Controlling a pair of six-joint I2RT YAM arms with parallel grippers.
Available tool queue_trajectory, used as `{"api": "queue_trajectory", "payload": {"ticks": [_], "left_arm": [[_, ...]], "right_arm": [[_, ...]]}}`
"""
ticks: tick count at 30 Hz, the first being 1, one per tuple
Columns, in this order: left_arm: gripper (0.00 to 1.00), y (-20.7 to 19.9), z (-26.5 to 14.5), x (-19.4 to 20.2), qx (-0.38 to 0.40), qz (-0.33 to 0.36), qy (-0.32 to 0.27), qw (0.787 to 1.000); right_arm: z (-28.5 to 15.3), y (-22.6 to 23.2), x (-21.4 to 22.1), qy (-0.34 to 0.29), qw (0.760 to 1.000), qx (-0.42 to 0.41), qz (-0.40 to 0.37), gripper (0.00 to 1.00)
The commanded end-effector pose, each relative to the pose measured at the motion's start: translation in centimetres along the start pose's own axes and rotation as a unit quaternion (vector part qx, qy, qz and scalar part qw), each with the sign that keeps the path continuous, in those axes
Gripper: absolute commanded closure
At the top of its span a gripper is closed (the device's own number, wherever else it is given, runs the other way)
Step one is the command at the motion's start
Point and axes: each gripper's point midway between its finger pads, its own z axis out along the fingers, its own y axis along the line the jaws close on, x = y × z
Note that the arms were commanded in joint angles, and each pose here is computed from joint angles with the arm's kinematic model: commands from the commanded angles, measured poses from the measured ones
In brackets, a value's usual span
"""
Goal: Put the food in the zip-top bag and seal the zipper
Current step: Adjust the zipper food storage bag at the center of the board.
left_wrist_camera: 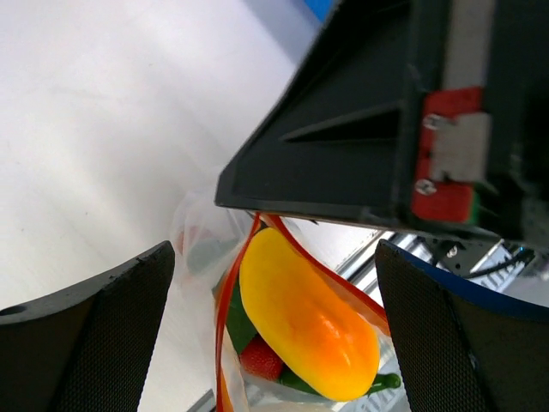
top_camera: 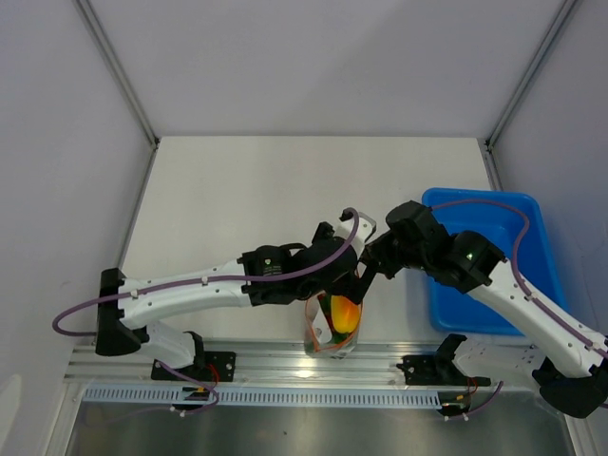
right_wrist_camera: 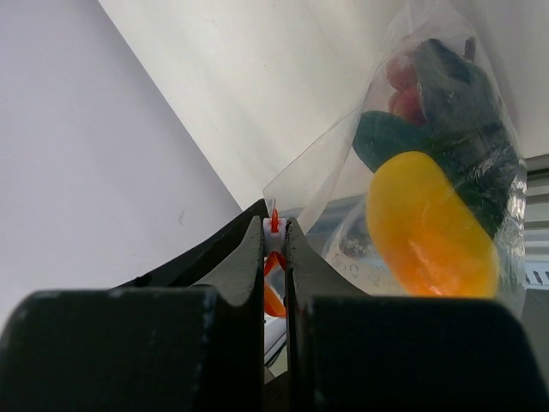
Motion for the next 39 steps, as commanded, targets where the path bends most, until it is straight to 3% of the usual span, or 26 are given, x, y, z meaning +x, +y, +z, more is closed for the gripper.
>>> {"api": "queue_trajectory", "payload": {"ticks": [1, 13, 18, 23, 27, 29, 34, 35, 38, 39], "left_arm": [[0.01, 0.7, -0.5, -2.6, -0.048, -0.056, -0.043, 0.996], [0.0, -1.4, 0.1, -0.8, -0.041, -0.057, -0.013, 0.997], [0.12, -1.8, 0.3, 0.1, -0.048, -0.051, -0.004, 0.998], [0.3, -0.8, 0.4, 1.7, -0.064, -0.045, 0.01, 0.997], [0.62, -0.5, 0.1, 2.6, -0.061, -0.045, 0.015, 0.997], [0.67, -0.5, 0.1, 2.7, -0.056, -0.046, 0.014, 0.997], [0.99, -0.7, 0.1, 2.6, -0.05, -0.04, 0.017, 0.998], [0.99, -0.5, -0.1, 2.6, -0.052, -0.039, 0.017, 0.998], [0.99, -0.1, -0.8, 2.4, -0.042, -0.042, 0.013, 0.998], [0.99, 0.0, -0.8, 2.5, -0.035, -0.046, 0.01, 0.998]], "right_arm": [[-2.1, 2.5, -1.2, -0.026, 0.998, -0.047, 0.025, 1.0], [-1.7, 2.0, -2.0, -0.05, 0.998, -0.03, 0.022, 1.0], [-1.4, 2.0, -2.2, -0.055, 0.998, -0.029, 0.019, 1.0], [-1.3, 1.9, -2.2, -0.056, 0.998, -0.028, 0.017, 1.0], [-1.0, 1.6, -2.2, -0.057, 0.998, -0.023, 0.016, 1.0], [-0.7, 1.3, -2.1, -0.055, 0.998, -0.021, 0.018, 1.0], [-0.4, 1.2, -1.9, -0.051, 0.998, -0.021, 0.018, 1.0], [-0.5, 1.1, -1.9, -0.052, 0.998, -0.02, 0.013, 1.0], [-0.6, 1.3, -1.9, -0.051, 0.998, -0.03, 0.002, 0.88], [-0.4, 1.1, -1.8, -0.05, 0.998, -0.029, -0.016, 0.73]]}}
